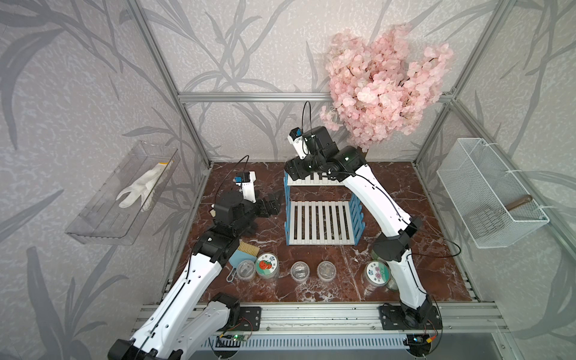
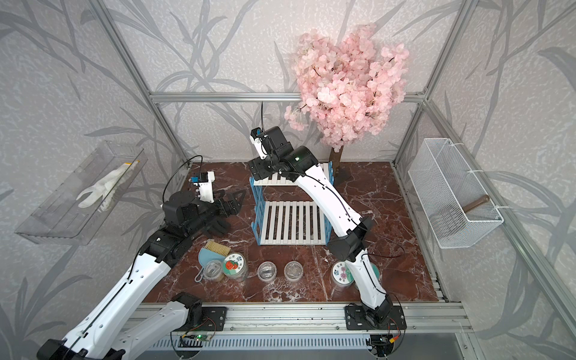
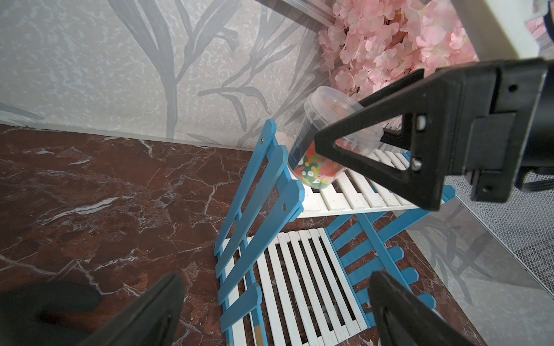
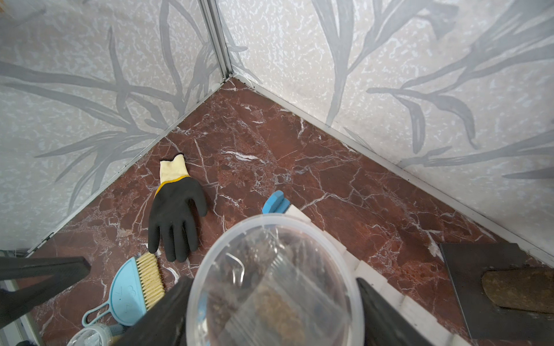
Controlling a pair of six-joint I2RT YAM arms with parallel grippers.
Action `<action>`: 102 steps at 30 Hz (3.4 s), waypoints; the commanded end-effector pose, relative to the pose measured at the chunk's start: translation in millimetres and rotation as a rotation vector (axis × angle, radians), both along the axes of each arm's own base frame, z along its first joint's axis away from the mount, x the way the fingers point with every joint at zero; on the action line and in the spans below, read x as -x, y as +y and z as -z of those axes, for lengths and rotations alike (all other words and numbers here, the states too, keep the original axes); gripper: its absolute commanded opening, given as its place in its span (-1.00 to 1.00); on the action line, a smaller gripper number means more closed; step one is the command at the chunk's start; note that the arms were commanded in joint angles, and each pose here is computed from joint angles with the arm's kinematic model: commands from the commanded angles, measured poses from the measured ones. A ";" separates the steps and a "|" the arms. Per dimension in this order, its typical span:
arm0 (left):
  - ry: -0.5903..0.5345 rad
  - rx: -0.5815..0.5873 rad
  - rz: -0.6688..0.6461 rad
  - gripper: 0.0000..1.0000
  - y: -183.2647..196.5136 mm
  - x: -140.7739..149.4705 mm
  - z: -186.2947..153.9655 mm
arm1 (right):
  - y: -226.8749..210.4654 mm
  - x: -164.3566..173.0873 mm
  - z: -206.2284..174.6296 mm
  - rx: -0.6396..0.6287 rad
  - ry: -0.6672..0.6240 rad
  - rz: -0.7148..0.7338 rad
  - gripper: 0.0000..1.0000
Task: Place the seed container on the shelf
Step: Place the seed jar on the shelf, then pick up the seed jar at the center of the board.
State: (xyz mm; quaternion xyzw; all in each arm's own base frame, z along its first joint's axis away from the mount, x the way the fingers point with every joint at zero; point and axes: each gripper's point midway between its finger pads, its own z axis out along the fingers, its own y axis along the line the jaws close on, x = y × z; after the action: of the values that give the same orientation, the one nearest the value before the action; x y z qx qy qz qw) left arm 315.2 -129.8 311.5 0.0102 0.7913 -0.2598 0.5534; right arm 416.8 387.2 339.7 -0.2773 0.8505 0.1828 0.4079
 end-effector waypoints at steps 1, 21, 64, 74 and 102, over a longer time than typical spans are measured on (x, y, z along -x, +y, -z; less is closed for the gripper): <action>-0.015 0.010 0.007 1.00 -0.7 -0.1 -2.2 | -9.0 5.9 -9.8 -0.004 0.001 0.004 0.78; -0.042 0.001 0.086 1.00 -8.8 14.8 -4.0 | -22.5 24.0 -32.1 -0.030 -0.026 -0.012 0.99; 0.106 -0.151 0.553 1.00 -111.6 103.8 88.6 | -157.0 207.9 107.1 -0.255 0.219 -0.046 0.99; 0.142 -0.208 0.599 1.00 -122.0 126.6 113.2 | -156.6 225.8 146.9 -0.101 0.208 -0.014 0.99; 0.066 -0.633 0.756 0.97 -122.9 157.8 171.2 | -121.4 270.2 218.7 -0.064 -0.048 -0.421 0.59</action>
State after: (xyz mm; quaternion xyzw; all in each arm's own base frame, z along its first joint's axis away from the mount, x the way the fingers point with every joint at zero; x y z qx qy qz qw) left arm 155.5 -253.9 139.0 0.4266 0.8085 -0.2089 0.3474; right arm 133.7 248.7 97.5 -0.4092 0.8092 0.2806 0.3148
